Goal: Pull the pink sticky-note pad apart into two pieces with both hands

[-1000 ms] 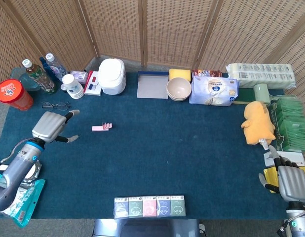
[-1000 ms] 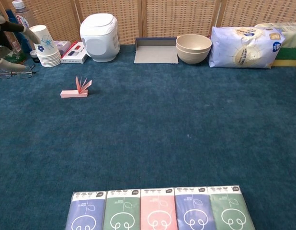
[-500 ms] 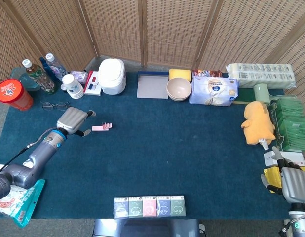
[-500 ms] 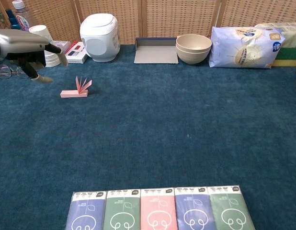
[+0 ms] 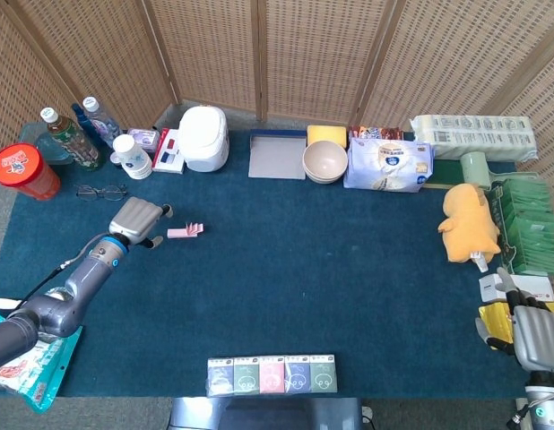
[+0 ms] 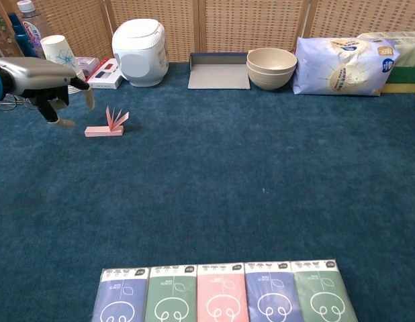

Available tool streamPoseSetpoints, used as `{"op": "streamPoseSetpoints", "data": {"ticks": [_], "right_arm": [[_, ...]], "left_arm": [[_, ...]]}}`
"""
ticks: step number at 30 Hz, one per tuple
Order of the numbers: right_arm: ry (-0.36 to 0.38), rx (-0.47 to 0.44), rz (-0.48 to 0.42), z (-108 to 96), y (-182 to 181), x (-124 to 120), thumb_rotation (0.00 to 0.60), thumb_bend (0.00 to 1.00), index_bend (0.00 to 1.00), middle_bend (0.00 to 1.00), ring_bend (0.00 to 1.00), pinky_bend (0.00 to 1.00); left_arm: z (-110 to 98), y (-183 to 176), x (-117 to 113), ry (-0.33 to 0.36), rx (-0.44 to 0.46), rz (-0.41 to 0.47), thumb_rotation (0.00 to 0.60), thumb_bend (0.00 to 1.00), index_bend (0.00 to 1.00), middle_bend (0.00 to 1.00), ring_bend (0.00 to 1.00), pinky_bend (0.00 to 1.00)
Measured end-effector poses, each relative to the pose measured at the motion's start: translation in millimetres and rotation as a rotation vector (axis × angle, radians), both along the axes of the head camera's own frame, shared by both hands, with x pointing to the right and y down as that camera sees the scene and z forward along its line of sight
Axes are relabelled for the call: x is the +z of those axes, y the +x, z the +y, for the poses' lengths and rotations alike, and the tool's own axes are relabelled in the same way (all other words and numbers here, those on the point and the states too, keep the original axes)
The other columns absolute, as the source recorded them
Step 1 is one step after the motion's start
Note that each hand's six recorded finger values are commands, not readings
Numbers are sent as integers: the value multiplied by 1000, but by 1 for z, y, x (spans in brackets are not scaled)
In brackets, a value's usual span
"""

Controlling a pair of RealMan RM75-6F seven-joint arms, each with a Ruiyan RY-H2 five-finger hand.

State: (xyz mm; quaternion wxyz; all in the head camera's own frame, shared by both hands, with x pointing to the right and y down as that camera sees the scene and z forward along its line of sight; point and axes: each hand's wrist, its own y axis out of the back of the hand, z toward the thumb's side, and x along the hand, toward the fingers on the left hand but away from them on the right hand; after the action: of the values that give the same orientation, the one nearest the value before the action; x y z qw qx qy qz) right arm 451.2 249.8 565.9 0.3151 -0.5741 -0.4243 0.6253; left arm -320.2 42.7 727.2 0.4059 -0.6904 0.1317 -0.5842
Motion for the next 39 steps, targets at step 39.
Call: {"op": "streamPoseSetpoints", "data": {"ticks": [39], "right_arm": [[8,51,-1,8,7,-7,468,350,31,295,293,394]], "left_arm": [[3,17,33,-21,-25,5,600,302,417,879,976,942]]}}
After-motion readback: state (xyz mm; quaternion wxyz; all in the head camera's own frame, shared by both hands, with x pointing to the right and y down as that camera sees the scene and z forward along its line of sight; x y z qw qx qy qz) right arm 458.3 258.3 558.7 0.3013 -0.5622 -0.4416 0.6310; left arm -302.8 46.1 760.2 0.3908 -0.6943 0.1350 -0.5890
